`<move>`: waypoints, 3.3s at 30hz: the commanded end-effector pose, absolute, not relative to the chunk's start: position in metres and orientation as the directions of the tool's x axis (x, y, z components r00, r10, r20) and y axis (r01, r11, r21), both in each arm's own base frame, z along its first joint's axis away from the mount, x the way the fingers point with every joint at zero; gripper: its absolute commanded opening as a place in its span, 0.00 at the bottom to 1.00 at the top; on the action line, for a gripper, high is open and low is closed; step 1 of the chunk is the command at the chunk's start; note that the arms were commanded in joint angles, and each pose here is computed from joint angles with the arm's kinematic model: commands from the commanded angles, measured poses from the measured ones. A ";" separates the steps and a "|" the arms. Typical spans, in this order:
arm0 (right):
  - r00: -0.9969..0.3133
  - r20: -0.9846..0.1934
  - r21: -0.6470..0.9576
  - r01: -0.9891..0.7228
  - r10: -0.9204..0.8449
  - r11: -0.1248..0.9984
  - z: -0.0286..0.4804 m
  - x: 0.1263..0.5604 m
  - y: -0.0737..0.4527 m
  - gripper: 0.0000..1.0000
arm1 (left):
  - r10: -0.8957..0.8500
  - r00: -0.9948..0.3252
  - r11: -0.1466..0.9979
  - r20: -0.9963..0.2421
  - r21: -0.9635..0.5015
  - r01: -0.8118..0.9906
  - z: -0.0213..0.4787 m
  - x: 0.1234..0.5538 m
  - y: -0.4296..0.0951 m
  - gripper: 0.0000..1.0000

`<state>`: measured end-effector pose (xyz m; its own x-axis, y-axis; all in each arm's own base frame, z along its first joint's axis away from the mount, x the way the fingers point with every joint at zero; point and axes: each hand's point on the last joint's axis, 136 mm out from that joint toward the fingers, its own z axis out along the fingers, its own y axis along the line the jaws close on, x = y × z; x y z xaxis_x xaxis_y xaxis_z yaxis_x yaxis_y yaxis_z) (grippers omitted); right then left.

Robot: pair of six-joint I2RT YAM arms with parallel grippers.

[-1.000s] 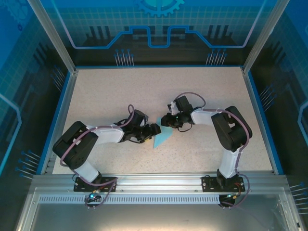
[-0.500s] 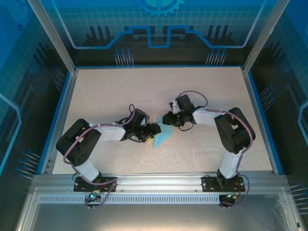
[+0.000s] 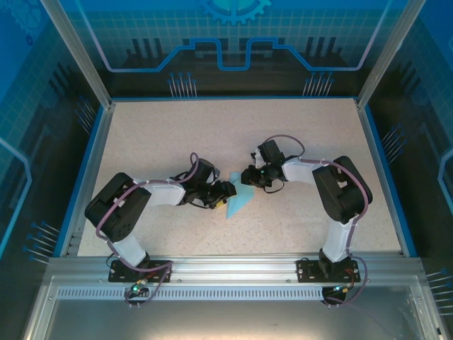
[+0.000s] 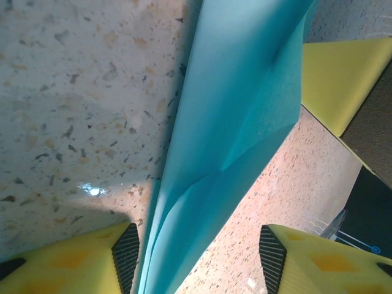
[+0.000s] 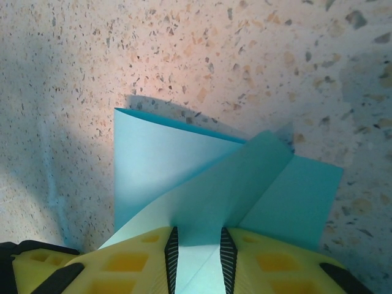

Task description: Fold a paper plane with a square sheet of paper (pick it up from the middle)

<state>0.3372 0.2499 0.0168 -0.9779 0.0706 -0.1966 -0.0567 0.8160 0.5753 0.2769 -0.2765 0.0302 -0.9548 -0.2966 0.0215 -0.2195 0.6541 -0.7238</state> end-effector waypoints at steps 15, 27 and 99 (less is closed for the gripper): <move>-0.975 -0.207 0.623 -0.071 0.076 0.779 0.040 0.339 0.251 0.29 | -0.205 -0.979 0.639 0.004 -0.757 -0.137 0.037 0.275 -0.297 0.29; -0.959 -0.271 0.617 -0.111 0.078 0.779 0.065 0.338 0.246 0.31 | -0.202 -0.975 0.654 -0.089 -0.753 -0.067 0.053 0.280 -0.291 0.05; -0.820 -0.568 0.367 -0.184 0.063 0.912 0.141 0.324 0.230 0.75 | -0.239 -0.878 0.884 -0.415 -0.467 -0.020 0.132 0.288 -0.224 0.82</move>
